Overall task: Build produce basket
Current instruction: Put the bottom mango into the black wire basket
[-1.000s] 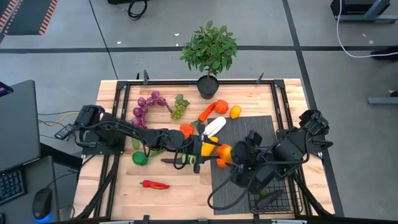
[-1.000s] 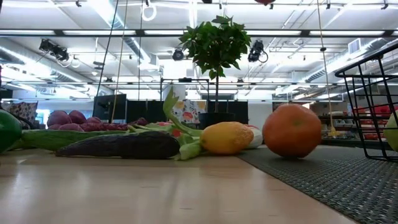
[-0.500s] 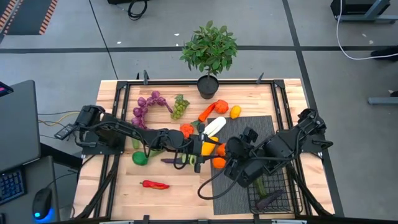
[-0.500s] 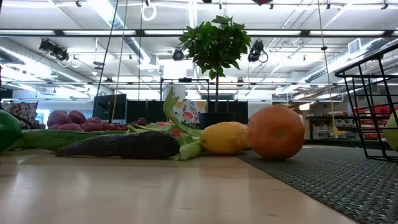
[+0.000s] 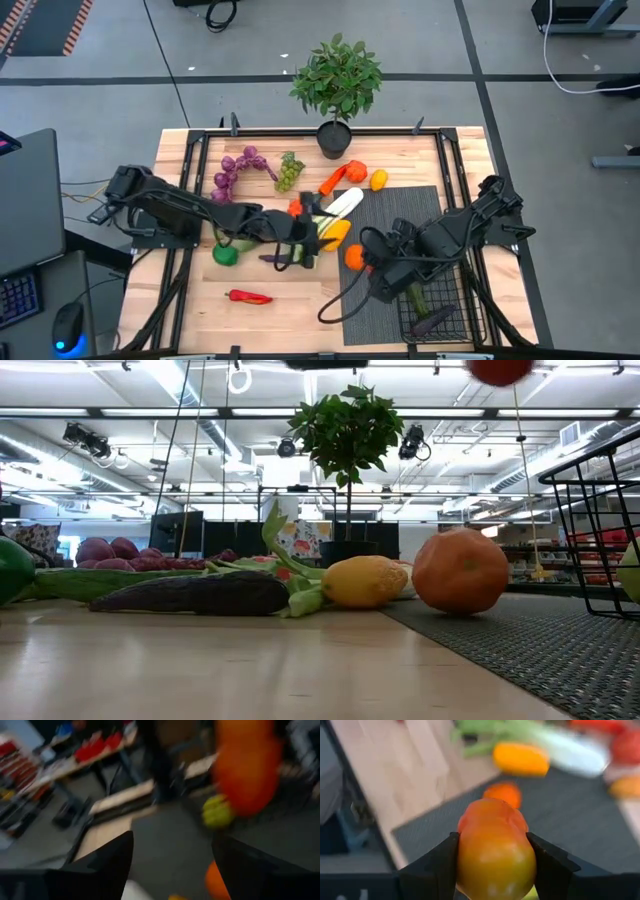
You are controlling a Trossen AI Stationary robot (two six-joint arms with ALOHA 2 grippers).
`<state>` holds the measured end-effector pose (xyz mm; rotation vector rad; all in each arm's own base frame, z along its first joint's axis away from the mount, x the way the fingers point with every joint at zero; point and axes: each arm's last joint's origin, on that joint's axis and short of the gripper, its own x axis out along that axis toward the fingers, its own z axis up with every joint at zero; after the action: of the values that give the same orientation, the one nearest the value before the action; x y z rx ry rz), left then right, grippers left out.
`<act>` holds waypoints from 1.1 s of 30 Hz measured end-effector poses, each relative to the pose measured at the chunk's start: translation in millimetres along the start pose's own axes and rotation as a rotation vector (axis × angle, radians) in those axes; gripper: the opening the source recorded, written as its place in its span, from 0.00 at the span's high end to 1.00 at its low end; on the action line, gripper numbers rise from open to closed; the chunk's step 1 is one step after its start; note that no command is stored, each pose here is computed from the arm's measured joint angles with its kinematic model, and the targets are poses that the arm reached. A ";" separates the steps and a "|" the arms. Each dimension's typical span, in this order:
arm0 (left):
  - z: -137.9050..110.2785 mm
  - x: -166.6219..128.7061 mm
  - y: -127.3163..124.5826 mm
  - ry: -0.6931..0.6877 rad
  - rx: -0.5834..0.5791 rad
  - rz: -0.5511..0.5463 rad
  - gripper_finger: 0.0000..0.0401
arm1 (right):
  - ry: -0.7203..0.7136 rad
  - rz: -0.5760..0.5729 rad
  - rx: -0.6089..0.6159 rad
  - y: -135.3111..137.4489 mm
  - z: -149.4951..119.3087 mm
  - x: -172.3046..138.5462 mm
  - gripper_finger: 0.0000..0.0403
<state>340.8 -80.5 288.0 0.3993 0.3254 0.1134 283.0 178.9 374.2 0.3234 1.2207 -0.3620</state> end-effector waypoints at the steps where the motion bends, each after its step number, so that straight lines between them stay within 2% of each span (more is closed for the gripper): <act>1: -2.0 -3.9 2.0 0.040 -0.001 0.008 0.31 | 0.052 0.021 0.009 1.0 -2.1 2.4 0.49; 5: -12.2 -11.3 7.6 0.165 -0.045 0.004 0.34 | 0.225 0.061 0.071 4.5 -11.8 12.8 0.49; 10: -22.1 -8.0 5.1 0.243 -0.080 0.002 0.39 | 0.350 0.058 0.122 7.9 -23.5 22.7 0.49; 14: -26.7 -4.2 1.7 0.267 -0.094 -0.002 0.43 | 0.310 0.071 0.114 0.0 -30.2 10.2 0.49; 18: -30.2 -4.8 -0.6 0.301 -0.113 -0.006 0.46 | 0.210 0.086 0.167 -28.8 -37.1 -15.5 0.49; 21: -32.9 -7.0 -3.7 0.333 -0.124 -0.014 0.49 | 0.198 0.079 0.217 -51.4 -47.8 -21.7 0.49; 30: -35.5 -11.0 -9.7 0.370 -0.101 -0.036 0.53 | 0.227 -0.030 0.324 -99.6 -90.7 -4.7 0.49; 33: -35.9 -11.2 -10.0 0.375 -0.101 -0.044 0.53 | 0.232 -0.053 0.311 -105.4 -98.2 1.7 0.39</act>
<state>318.8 -78.5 255.9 0.2684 0.6951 0.1611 154.2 126.2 337.1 0.6148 1.4029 -0.5741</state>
